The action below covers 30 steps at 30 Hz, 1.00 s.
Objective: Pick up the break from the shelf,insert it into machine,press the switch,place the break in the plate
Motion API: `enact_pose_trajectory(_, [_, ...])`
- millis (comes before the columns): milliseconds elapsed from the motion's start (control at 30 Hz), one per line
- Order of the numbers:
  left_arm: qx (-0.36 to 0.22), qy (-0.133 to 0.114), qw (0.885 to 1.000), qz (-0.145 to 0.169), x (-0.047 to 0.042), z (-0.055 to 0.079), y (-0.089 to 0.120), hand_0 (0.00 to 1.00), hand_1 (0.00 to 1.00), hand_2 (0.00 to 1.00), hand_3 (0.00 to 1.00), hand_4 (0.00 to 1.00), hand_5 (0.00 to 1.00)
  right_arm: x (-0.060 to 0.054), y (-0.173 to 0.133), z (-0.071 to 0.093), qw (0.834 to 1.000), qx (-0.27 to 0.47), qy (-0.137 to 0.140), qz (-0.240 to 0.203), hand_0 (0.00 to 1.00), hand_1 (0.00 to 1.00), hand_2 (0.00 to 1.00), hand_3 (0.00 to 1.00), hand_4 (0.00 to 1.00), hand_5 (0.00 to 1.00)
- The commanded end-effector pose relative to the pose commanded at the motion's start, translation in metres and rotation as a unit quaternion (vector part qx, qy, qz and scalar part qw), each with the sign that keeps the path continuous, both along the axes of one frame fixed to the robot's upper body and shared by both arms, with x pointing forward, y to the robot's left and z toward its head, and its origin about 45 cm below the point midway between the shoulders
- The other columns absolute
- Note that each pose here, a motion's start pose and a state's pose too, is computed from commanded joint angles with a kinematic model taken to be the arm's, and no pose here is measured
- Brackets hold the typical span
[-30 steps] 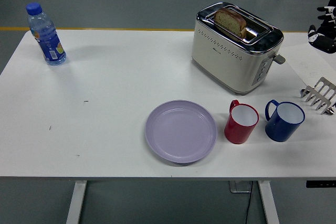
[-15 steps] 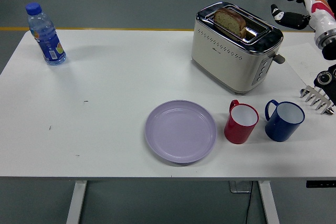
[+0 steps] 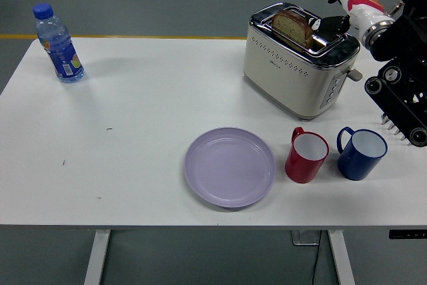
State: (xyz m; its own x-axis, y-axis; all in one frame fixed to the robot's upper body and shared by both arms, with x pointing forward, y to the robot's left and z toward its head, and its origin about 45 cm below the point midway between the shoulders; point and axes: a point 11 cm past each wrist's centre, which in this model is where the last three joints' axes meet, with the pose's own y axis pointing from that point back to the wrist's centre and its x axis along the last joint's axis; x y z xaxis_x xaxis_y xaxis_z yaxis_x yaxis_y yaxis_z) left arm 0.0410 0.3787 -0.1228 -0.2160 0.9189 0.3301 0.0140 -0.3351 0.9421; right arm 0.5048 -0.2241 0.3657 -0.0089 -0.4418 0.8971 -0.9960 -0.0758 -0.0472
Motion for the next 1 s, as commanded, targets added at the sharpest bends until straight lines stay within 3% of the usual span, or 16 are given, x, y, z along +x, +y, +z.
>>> enact_pose_trajectory(567, [0.001, 0.0, 1.0, -0.001, -0.0001, 0.0, 0.001, 0.702, 0.628, 0.731, 0.692, 0.539, 0.923, 0.005, 0.038, -0.009, 0.999, -0.012, 0.02, 0.025, 0.803, 0.725, 0.778, 0.812, 0.739, 0.283])
enact_pose_trajectory(933, [0.004, -0.005, 1.0, 0.001, 0.0032, 0.001, 0.004, 0.702, 0.625, 0.731, 0.693, 0.539, 0.924, 0.016, 0.044, -0.018, 0.998, -0.053, 0.033, 0.006, 0.795, 0.716, 0.772, 0.811, 0.743, 0.285])
enact_pose_trajectory(1000, [0.005, -0.006, 1.0, 0.001, 0.0035, 0.001, 0.004, 0.702, 0.62, 0.73, 0.692, 0.54, 0.925, 0.018, 0.044, -0.019, 0.998, -0.057, 0.035, 0.0, 0.75, 0.675, 0.724, 0.794, 0.747, 0.288])
